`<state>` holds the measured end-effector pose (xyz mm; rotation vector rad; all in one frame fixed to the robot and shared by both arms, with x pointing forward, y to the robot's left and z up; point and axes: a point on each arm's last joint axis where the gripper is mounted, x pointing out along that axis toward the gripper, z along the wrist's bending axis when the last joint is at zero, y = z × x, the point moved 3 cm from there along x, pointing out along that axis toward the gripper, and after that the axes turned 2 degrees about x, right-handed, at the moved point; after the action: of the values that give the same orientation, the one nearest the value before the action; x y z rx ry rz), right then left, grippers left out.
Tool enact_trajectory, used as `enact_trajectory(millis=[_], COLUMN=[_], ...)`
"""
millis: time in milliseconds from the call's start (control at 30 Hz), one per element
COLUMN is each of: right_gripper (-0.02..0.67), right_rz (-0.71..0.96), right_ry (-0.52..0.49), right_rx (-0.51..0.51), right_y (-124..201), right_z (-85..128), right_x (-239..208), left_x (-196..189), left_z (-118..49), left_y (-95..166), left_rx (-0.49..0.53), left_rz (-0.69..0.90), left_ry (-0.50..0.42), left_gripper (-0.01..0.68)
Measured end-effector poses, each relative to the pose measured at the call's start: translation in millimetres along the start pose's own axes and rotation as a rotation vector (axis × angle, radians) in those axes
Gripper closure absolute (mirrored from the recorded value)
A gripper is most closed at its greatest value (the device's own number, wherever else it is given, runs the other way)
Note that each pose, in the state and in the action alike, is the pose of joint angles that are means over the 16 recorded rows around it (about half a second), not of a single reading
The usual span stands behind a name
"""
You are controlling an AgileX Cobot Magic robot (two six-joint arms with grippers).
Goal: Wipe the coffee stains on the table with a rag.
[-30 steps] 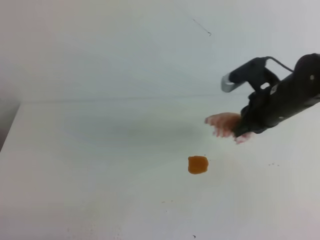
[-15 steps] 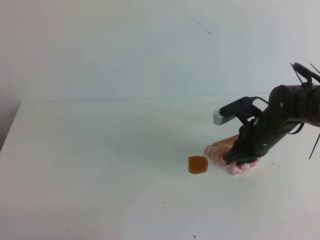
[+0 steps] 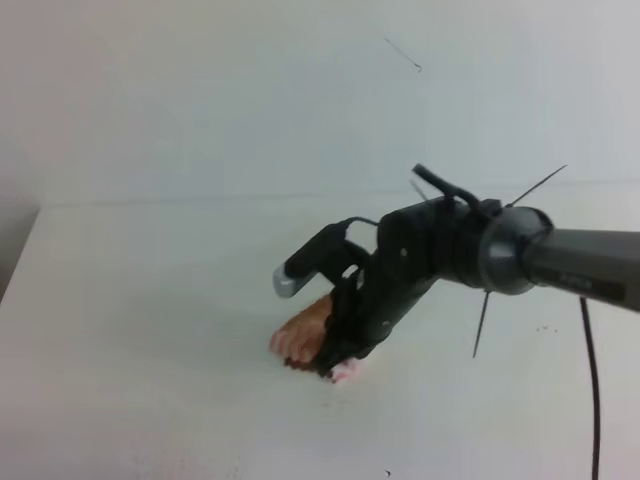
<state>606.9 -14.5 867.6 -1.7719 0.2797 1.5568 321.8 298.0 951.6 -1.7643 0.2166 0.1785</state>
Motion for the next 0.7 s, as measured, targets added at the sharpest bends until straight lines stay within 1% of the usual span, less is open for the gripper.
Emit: enact_trajectory(millis=[100, 167, 267, 333, 400, 467, 700], right_gripper=[0.618, 0.618, 0.618, 0.618, 0.618, 0.618, 0.618], right_rz=[0.008, 0.020, 0.046, 0.066, 0.088, 0.111, 0.189], right_ry=[-0.021, -0.027, -0.018, 0.002, 0.033, 0.073, 0.222], right_rx=[-0.057, -0.082, -0.101, -0.098, -0.082, -0.051, 0.107], right_y=[-8, -10, -10, -8, -5, -1, 23], right_z=[28, 42, 52, 50, 41, 26, -44], right_x=[3, 4, 4, 3, 2, 0, -13], left_x=[0, 0, 0, 0, 0, 0, 0], left_z=[0.0, 0.0, 0.0, 0.0, 0.0, 0.0, 0.0], left_y=[0, 0, 0, 0, 0, 0, 0], left_rx=[0.000, 0.000, 0.000, 0.000, 0.000, 0.000, 0.000], left_rz=[0.000, 0.000, 0.000, 0.000, 0.000, 0.000, 0.000], left_ry=[0.000, 0.000, 0.000, 0.000, 0.000, 0.000, 0.000], left_gripper=[0.675, 0.675, 0.675, 0.675, 0.675, 0.675, 0.675])
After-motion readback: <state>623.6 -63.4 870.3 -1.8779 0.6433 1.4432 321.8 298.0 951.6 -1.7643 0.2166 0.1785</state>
